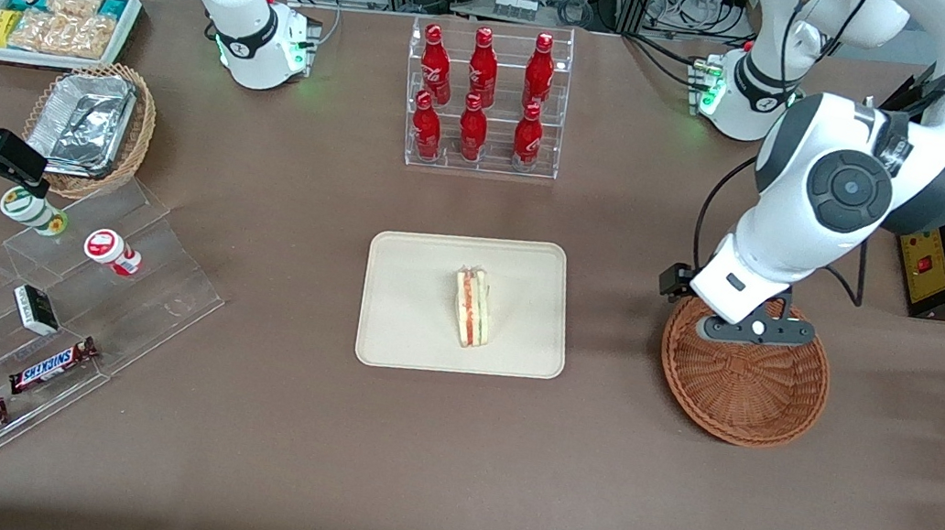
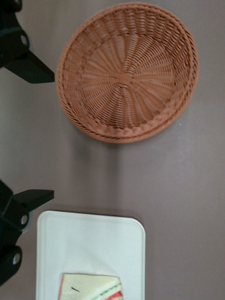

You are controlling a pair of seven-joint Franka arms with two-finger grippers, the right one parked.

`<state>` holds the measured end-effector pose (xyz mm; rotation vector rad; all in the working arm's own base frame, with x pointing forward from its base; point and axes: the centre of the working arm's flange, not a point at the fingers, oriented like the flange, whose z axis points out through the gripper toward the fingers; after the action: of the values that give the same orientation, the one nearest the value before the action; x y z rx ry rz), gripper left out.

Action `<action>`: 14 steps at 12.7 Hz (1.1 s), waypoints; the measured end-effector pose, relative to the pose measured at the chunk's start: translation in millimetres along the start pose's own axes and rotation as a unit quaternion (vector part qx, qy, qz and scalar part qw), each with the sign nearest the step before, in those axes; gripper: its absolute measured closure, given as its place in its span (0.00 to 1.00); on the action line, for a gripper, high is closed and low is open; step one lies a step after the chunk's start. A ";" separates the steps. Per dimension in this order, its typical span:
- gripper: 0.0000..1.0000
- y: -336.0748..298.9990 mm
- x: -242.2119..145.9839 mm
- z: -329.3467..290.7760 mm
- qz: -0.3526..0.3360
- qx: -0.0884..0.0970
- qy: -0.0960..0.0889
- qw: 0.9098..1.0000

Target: Place sandwich from basket to tray

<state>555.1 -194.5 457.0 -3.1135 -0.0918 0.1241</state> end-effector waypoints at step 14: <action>0.00 -127.2 -25.3 -85.8 0.041 -0.014 -0.071 0.997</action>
<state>529.5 -71.0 547.9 -3.1336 0.0318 0.3484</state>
